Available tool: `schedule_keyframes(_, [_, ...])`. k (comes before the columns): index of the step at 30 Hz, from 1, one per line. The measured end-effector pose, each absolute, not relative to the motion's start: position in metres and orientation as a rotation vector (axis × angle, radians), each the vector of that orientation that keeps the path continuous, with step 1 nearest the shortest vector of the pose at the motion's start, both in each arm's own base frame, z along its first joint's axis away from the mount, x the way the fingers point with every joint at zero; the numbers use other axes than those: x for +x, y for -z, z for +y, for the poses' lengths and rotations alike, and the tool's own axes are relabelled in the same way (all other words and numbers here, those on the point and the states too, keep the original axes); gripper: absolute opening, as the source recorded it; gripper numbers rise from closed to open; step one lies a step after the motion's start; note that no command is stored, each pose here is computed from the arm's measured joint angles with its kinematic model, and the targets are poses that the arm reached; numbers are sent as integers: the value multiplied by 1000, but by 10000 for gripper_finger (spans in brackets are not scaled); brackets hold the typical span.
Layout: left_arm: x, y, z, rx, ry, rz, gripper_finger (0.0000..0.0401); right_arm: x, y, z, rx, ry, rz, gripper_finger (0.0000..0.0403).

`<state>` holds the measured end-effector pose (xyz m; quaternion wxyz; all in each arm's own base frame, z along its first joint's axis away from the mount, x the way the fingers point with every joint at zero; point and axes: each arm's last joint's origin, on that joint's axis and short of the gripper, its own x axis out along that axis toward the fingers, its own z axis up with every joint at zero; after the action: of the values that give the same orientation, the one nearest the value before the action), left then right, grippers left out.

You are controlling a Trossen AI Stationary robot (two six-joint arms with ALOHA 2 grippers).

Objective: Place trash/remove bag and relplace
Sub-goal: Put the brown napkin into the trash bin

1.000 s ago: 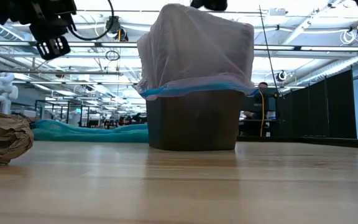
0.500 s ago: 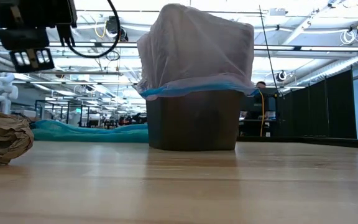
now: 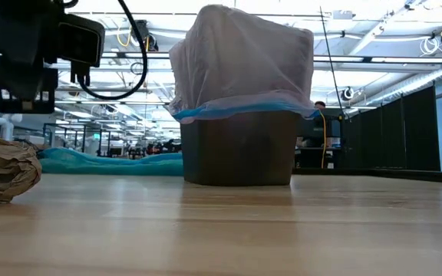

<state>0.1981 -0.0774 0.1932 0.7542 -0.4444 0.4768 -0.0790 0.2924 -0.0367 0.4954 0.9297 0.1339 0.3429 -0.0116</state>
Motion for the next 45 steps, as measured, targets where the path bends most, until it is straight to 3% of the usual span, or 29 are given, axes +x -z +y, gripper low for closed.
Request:
schedule_keyframes(15, [228, -156, -115, -1059, -130, 1250, 151, 292, -495, -37, 187, -9, 702, 247])
schedule_keyframes(22, [240, -132, -121, -1081, -167, 1269, 149, 292, -495, -37, 177, -12, 702, 247])
schedule_keyframes(27, [241, -125, -122, -1100, -178, 1312, 91, 292, -495, -37, 178, -12, 702, 247])
schedule_keyframes(29, [240, -130, -122, -1106, -160, 1304, 40, 292, -495, -37, 178, -12, 702, 247])
schedule_keyframes(31, [237, -137, -121, -1114, -143, 1291, 14, 292, -495, -37, 178, -12, 703, 247])
schedule_keyframes(37, [229, -172, -116, -1153, -69, 1216, 5, 292, -495, -37, 178, -12, 703, 247])
schedule_keyframes(45, [217, -263, -92, -1033, -66, 1041, 2, 292, -495, -37, 126, -30, 701, 247])
